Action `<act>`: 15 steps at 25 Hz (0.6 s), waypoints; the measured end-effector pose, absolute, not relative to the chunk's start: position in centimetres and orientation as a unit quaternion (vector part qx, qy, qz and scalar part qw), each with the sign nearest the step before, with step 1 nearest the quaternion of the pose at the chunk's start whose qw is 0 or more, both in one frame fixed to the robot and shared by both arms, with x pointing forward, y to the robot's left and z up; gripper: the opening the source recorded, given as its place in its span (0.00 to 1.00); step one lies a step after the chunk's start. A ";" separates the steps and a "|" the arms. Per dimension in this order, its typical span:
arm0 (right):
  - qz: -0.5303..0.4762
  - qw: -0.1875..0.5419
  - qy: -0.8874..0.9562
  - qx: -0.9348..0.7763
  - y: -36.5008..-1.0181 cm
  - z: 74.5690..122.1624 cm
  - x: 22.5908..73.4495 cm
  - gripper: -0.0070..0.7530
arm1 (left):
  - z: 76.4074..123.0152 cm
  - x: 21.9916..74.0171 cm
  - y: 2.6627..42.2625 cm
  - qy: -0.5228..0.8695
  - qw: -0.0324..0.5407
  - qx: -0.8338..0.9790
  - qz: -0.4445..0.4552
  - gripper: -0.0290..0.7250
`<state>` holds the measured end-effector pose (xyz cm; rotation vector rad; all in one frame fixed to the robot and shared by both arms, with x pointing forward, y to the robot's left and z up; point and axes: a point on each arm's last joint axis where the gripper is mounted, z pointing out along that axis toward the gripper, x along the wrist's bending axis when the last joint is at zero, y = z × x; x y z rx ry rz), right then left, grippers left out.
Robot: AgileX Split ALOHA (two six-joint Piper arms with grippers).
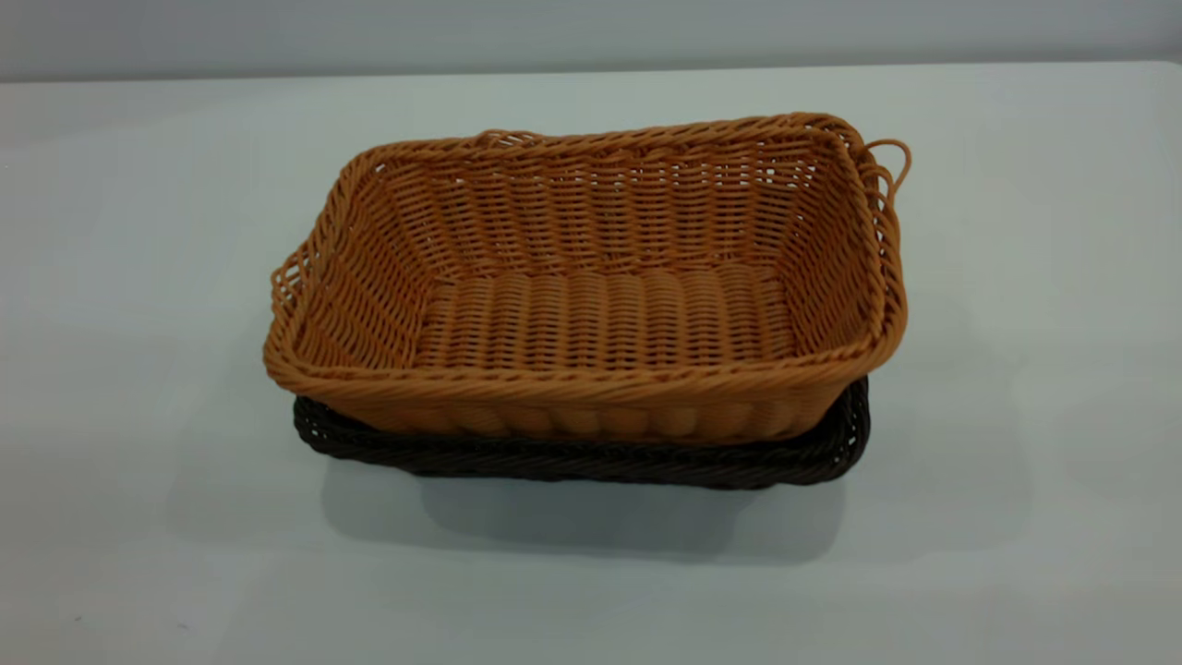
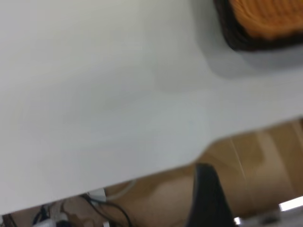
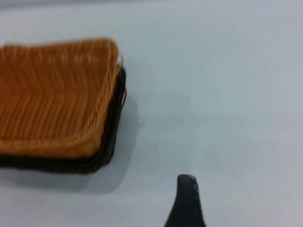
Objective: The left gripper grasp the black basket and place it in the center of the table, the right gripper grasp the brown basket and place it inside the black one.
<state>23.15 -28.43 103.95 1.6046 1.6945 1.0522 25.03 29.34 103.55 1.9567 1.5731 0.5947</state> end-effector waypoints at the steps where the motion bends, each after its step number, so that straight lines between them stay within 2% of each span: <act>1: 0.394 0.287 0.633 0.601 -28.4 103.9 23.1 0.70 | 103.6 24.7 29.4 0.595 0.282 0.715 0.235 0.60; 6: 0.396 0.282 0.640 0.595 -28.4 103.9 23.0 0.69 | 103.5 22.4 29.4 0.602 0.317 0.669 0.299 0.60; 15: 0.398 0.279 0.644 0.591 -28.4 103.9 23.0 0.67 | 103.3 22.2 29.4 0.604 0.315 0.669 0.298 0.60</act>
